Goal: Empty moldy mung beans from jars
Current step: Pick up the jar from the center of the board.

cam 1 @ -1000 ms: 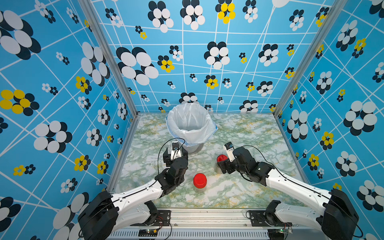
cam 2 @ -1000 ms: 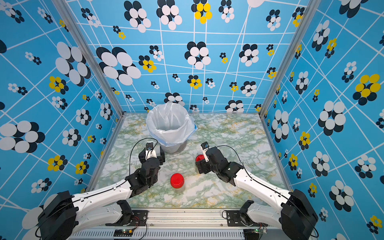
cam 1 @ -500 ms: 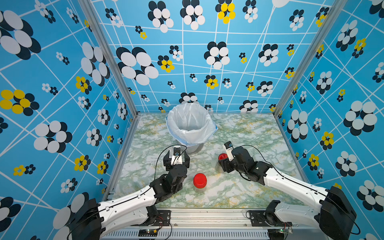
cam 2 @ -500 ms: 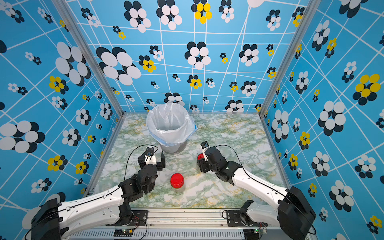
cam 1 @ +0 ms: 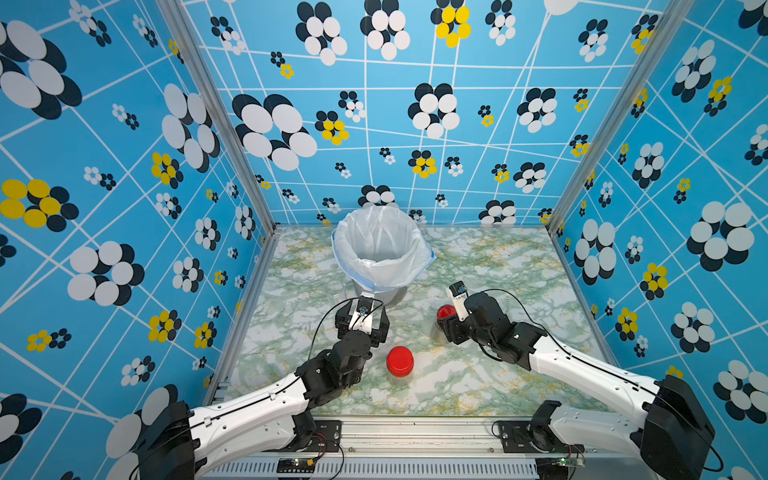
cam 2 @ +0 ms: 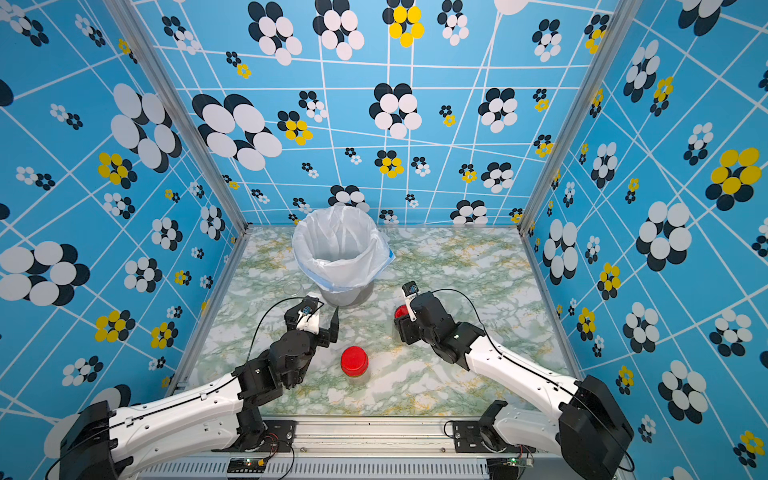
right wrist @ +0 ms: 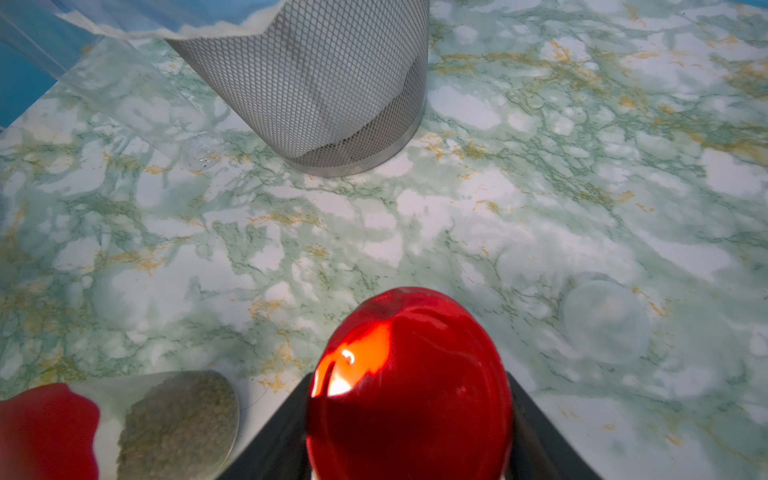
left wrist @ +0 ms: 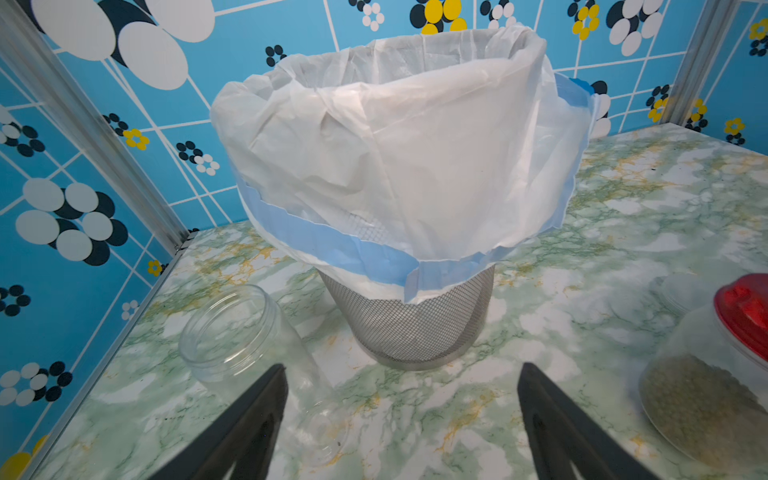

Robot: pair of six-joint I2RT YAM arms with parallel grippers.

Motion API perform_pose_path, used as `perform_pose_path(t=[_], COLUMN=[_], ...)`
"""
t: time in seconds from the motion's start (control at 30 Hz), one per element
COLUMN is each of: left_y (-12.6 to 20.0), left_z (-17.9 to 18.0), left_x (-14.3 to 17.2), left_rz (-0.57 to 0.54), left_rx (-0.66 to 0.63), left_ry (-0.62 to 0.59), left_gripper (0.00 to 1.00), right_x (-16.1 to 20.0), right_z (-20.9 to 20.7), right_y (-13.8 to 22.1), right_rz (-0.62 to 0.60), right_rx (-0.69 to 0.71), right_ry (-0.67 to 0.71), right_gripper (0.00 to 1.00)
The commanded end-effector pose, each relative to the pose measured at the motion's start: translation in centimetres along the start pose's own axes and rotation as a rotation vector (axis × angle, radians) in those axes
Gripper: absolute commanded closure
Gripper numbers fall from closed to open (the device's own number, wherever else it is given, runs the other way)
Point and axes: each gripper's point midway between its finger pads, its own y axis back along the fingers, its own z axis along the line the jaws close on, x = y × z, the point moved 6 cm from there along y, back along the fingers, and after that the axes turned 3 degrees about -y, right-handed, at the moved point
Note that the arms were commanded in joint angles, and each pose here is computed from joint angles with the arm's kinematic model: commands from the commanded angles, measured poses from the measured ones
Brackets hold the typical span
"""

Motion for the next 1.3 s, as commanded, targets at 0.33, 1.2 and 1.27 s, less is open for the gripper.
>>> perform_pose_path(t=[0.33,1.2,1.27], left_y=[0.3,-3.8,-4.8], left_z=[-4.8,-11.6,-12.0], left_x=[-2.6,-9.3,-9.4], left_rz=[-0.088,-0.292,-0.284], left_rx=[0.398,0.820,0.827], left_ry=[-0.064,-0.093,-0.091], left_gripper=[0.10,0.06,0.05], right_x=[-6.3,-12.3,-12.4], right_z=[-0.1,0.8,0.8], right_y=[4.2,11.5,11.9], right_rz=[-0.108,-0.276,-0.287], right_rx=[0.061,-0.018,-0.030], right_ry=[0.011,-0.091,-0.096], right_gripper=[0.58,0.60,0.60])
